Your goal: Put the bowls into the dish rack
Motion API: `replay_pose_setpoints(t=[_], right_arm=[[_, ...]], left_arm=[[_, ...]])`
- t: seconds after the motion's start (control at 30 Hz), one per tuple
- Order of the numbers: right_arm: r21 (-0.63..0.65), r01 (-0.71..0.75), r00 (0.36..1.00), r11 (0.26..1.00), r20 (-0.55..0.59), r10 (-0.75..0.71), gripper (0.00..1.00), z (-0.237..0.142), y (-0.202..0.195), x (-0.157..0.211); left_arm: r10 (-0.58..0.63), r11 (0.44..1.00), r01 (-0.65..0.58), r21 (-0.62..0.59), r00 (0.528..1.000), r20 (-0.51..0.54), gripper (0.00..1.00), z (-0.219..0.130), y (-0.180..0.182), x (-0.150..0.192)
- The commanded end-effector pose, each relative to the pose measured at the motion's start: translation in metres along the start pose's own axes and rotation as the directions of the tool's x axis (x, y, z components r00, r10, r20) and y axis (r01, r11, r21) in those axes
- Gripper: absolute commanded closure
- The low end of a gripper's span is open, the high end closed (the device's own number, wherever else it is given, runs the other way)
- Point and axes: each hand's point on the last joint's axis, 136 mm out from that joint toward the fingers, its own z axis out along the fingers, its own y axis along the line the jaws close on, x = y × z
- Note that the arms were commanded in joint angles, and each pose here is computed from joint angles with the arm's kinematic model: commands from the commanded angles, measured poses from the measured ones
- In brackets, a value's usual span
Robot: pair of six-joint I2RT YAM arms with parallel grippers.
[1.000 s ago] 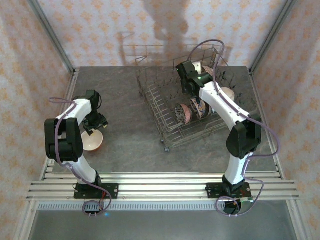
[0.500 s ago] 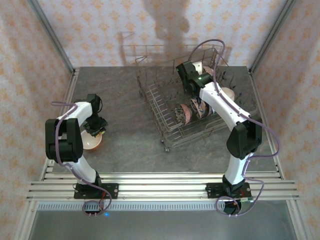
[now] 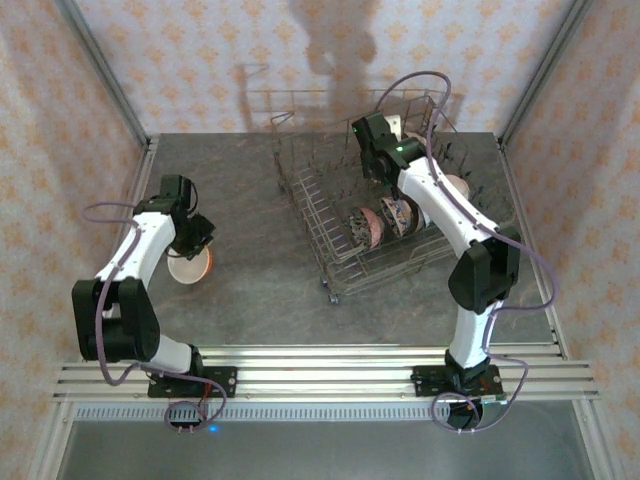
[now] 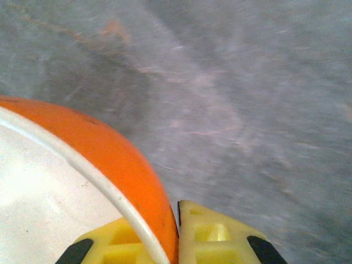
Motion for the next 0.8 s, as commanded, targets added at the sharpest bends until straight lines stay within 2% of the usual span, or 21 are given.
replay_pose_setpoints(t=[0.0,0.1,0.2,0.3,0.53,0.77], right_arm=[[-0.078,0.006,1.0,0.997,0.011,-0.005,0.09,-0.002,0.013,-0.019],[-0.188,-0.012,0.998,0.982,0.057,0.023,0.11,-0.017,0.027,-0.044],[-0.335,-0.017,0.992,0.942,0.11,0.057,0.11,-0.036,0.047,-0.065],[-0.451,-0.007,0.985,0.893,0.15,0.084,0.14,-0.053,0.062,-0.082],[-0.639,0.065,0.969,0.766,0.224,0.105,0.23,-0.103,0.092,-0.104],[-0.743,0.177,0.946,0.645,0.309,0.096,0.32,-0.145,0.13,-0.11]], left_arm=[[-0.048,0.973,0.014,0.228,0.988,0.146,1.0,-0.062,-0.071,-0.023],[-0.076,0.937,-0.019,0.348,0.964,0.257,1.0,-0.111,-0.117,-0.036],[-0.157,0.882,-0.036,0.47,0.918,0.365,1.0,-0.156,-0.159,-0.05],[-0.199,0.853,-0.079,0.516,0.865,0.461,1.0,-0.194,-0.191,-0.062],[-0.286,0.717,-0.115,0.688,0.851,0.44,1.0,-0.229,-0.27,-0.051],[-0.276,0.654,-0.137,0.743,0.872,0.404,1.0,-0.239,-0.327,-0.035]])
